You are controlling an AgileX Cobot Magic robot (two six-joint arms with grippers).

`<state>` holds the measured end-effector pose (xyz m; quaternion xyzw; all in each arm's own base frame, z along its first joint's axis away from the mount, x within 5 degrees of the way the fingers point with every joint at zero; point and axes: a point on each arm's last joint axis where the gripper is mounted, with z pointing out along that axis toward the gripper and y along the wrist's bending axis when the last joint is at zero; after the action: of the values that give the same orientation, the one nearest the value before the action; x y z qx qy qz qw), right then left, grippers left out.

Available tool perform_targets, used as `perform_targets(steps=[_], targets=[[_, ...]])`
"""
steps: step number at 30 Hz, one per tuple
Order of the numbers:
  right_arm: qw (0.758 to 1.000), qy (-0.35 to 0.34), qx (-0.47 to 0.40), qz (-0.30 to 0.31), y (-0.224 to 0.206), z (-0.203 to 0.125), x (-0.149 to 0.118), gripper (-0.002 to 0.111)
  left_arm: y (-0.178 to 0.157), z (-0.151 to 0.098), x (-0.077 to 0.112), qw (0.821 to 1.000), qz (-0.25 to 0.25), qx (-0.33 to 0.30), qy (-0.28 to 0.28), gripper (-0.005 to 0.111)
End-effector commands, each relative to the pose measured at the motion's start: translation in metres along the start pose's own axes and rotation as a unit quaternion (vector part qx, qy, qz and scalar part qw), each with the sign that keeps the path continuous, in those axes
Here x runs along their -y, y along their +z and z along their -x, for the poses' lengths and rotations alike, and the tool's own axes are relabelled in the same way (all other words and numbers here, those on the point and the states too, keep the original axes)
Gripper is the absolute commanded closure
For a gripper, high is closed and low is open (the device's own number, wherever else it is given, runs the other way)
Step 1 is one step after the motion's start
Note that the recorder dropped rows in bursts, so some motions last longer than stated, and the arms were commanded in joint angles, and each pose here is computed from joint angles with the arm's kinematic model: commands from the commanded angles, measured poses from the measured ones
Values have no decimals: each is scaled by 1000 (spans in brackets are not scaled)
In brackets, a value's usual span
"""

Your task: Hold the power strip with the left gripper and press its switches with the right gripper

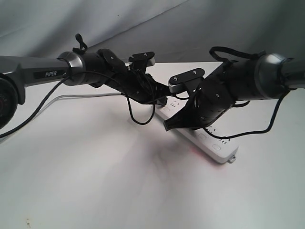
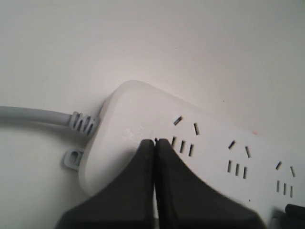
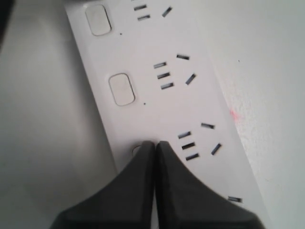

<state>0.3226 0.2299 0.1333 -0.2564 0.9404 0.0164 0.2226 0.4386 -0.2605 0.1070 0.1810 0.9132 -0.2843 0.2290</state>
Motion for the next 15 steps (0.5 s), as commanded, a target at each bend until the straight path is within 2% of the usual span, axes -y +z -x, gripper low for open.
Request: perform_targets(steps=[1,15], targets=[[1000,5,-29,-4,17,-8,1,108,3,-3,1,1000,0,-8,3,107],[996,1,-93,-14,30,-41,2,108,3,-3,1,1000,0,-8,3,107]])
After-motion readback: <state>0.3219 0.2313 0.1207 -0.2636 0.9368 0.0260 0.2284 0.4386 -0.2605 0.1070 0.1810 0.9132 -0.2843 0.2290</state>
